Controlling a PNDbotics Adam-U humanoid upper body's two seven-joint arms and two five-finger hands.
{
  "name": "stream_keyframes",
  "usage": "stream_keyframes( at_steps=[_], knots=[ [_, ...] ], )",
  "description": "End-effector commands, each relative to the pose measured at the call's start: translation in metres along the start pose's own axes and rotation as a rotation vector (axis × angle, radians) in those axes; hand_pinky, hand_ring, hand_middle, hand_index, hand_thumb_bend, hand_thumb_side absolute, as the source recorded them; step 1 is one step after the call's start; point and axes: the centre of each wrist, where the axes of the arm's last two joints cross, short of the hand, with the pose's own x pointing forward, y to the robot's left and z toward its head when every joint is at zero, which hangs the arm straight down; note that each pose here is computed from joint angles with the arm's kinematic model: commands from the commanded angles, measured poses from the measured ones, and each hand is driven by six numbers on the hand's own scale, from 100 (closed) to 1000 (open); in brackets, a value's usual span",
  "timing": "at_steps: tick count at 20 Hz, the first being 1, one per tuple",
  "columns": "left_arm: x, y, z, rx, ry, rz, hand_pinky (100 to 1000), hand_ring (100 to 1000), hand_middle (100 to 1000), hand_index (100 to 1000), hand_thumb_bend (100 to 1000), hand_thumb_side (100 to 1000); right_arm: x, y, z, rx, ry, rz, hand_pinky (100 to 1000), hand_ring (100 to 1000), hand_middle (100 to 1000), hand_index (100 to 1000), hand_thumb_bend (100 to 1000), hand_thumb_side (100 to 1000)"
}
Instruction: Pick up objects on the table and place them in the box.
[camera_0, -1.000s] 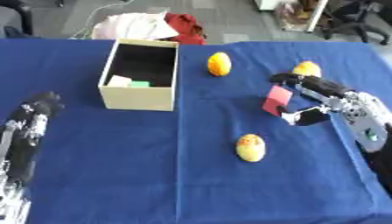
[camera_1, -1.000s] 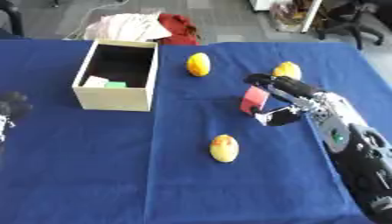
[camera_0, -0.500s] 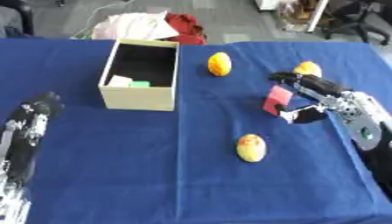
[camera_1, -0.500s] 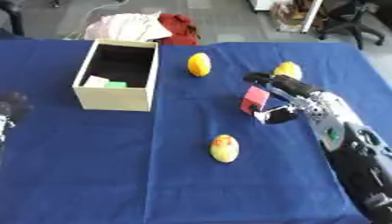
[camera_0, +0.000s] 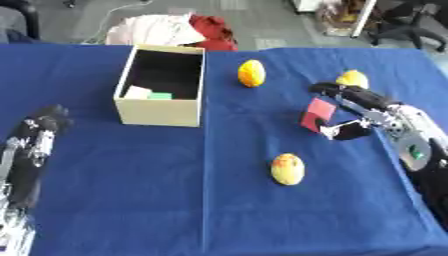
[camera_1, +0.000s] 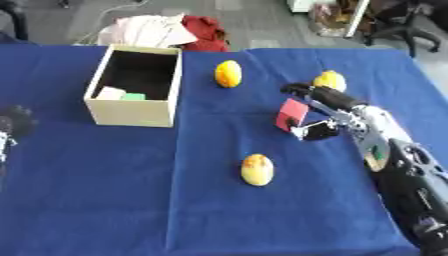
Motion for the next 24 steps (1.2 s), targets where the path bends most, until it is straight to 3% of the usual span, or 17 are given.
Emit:
stream_keyframes(
  at_steps=[1,13,24],
  knots=[
    [0.006,0.003,-0.003,-0.006,-0.026,-0.007,884,784,757,826,100,653,-0.005,-0.015,0.000,-0.027,0.011,0.032,928,903,968,1000,100,313],
    [0.007,0.003,-0.003,-0.005,-0.027,-0.006,885,784,756,826,102,653,-0.012,-0.004,0.001,0.006,0.056,0.017,920,894,956,1000,100,345],
    [0.007,0.003,-0.004,-0.006,-0.029,-0.005,885,784,756,826,102,652,-0.015,0.000,0.002,0.010,0.079,0.015,906,877,931,1000,100,282]
  ],
)
